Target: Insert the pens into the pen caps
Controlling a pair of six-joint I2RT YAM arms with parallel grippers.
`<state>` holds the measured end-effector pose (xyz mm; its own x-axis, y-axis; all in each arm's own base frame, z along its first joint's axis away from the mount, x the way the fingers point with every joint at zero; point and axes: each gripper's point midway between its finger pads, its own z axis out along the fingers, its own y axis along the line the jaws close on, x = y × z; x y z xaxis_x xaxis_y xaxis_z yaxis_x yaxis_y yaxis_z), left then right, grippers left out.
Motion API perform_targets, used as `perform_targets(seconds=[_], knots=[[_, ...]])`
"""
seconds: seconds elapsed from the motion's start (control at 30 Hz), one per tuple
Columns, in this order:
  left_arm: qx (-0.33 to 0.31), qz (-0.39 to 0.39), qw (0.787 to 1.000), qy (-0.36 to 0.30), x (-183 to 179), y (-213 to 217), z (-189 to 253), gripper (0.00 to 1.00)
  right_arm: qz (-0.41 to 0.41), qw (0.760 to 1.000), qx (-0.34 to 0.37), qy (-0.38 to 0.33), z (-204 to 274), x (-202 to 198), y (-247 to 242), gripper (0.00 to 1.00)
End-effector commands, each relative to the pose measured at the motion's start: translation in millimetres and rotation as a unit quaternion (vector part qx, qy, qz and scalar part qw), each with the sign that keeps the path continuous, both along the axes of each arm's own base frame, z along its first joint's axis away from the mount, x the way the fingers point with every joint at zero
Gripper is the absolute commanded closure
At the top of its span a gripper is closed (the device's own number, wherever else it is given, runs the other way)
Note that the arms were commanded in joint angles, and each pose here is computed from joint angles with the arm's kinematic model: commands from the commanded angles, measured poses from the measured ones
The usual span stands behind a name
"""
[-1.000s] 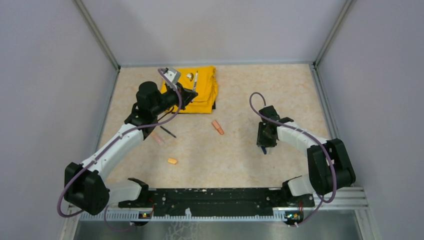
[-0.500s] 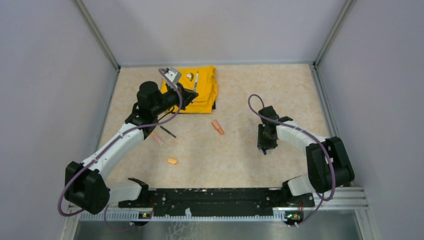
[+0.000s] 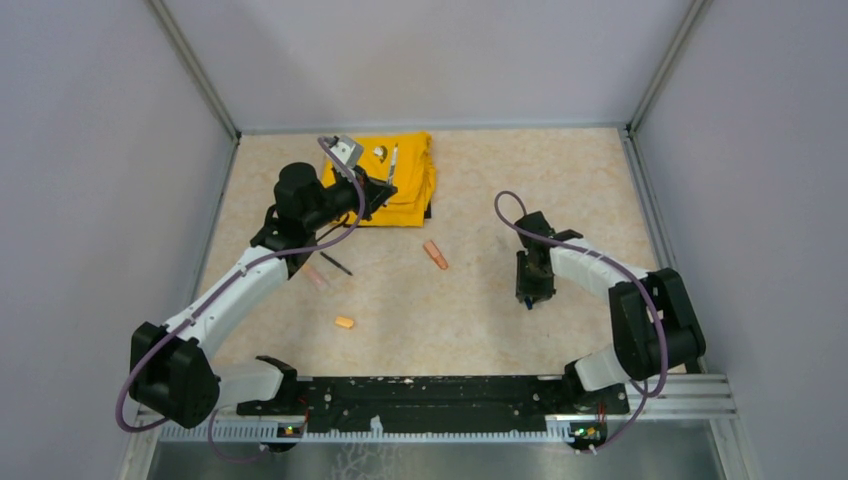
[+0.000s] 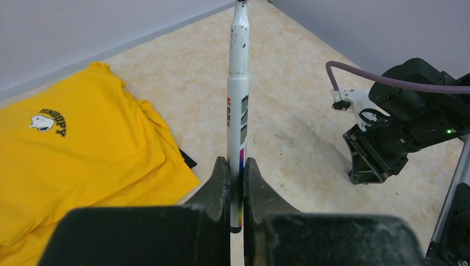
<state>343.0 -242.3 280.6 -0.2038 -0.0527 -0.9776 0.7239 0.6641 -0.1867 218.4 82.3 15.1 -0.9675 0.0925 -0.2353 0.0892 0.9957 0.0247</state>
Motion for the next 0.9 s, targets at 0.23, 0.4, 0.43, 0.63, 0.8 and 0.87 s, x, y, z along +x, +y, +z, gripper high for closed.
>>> perform_targets(seconds=[0.23, 0.4, 0.43, 0.63, 0.8, 0.87], knots=[[-0.007, -0.012, 1.000, -0.016, 0, -2, 11, 1.00, 0.018, 1.000, -0.017, -0.004, -6, 14, 6, 0.73], [-0.008, -0.024, 0.999, -0.022, -2, -3, 13, 1.00, 0.023, 1.000, 0.001, -0.008, -4, 16, 13, 0.83], [-0.007, -0.034, 0.999, -0.024, -4, -3, 14, 1.00, 0.023, 1.000, 0.005, -0.013, -3, 18, 14, 0.85], [-0.018, -0.054, 0.998, -0.036, -9, -4, 22, 1.00, 0.023, 0.994, 0.068, -0.080, 25, 39, 36, 0.97], [-0.026, -0.064, 0.996, -0.053, -16, -3, 30, 0.98, 0.043, 0.971, 0.160, -0.174, 72, 63, 68, 1.00], [-0.030, -0.080, 0.994, -0.065, -23, -4, 36, 0.85, 0.052, 0.957, 0.186, -0.217, 93, 71, 75, 1.00]])
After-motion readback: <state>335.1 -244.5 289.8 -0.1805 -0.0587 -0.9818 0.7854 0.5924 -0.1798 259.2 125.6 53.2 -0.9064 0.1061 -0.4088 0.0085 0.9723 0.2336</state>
